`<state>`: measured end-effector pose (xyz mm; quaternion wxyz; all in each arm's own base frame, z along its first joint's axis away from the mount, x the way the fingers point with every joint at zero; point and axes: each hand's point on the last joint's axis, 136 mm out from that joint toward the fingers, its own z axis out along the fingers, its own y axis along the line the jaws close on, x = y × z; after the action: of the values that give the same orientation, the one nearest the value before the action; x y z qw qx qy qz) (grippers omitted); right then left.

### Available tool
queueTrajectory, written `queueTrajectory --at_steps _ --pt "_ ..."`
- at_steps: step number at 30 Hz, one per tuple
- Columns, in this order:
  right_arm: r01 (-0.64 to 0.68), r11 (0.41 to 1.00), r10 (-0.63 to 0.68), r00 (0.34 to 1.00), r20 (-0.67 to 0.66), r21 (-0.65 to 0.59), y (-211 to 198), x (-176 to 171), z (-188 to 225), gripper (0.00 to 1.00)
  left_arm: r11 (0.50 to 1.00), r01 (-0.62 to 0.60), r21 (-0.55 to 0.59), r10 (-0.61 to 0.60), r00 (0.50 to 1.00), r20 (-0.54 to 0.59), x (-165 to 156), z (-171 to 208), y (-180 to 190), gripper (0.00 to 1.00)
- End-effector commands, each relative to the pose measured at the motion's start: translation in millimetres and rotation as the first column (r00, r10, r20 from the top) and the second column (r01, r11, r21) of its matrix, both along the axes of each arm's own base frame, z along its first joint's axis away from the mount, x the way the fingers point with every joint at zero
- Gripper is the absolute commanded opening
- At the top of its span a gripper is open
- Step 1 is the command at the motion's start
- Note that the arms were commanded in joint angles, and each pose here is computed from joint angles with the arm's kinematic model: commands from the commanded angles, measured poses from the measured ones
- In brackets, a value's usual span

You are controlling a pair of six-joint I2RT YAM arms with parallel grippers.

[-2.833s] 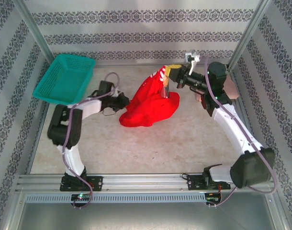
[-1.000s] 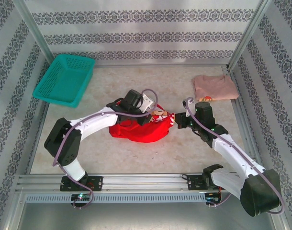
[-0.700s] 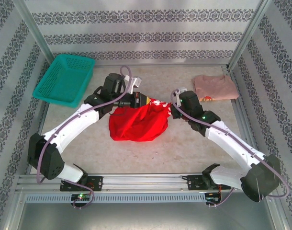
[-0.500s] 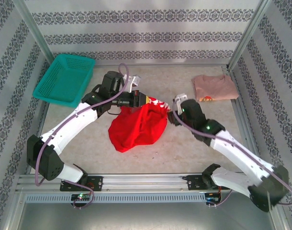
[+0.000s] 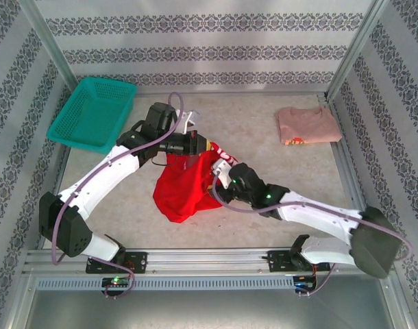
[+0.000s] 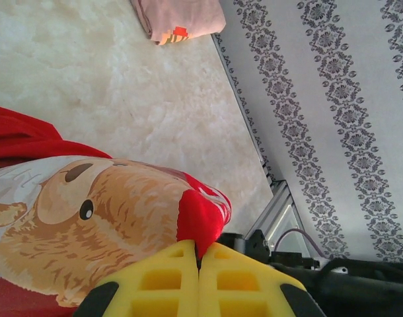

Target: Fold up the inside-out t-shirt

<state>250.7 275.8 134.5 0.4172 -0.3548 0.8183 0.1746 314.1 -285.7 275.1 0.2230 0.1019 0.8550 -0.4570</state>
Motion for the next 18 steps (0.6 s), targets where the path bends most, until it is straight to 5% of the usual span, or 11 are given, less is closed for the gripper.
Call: queueTrajectory --at_steps 1,10,12,15,18 --pt "0.025 0.993 -0.035 0.996 0.081 0.116 11 36 24 0.6 1.0 0.005 -0.016 -0.005 0.999 0.033 2 17 3 0.0" --pt "-0.205 0.935 0.2 0.979 0.047 0.29 69 47 24 0.58 1.0 -0.026 -0.011 0.026 0.999 0.033 12 16 14 0.0" --pt "-0.214 0.923 0.209 0.977 0.05 0.32 71 48 29 0.44 0.999 -0.036 -0.013 0.037 0.999 0.033 15 15 16 0.0" --pt "-0.214 0.901 0.213 0.976 0.044 0.376 66 49 43 0.02 0.997 -0.075 -0.008 0.075 0.997 0.033 22 12 27 0.0" --pt "-0.171 0.866 0.176 0.984 0.035 0.47 41 47 69 0.0 0.989 -0.148 -0.009 0.148 0.988 0.041 34 12 49 0.0"
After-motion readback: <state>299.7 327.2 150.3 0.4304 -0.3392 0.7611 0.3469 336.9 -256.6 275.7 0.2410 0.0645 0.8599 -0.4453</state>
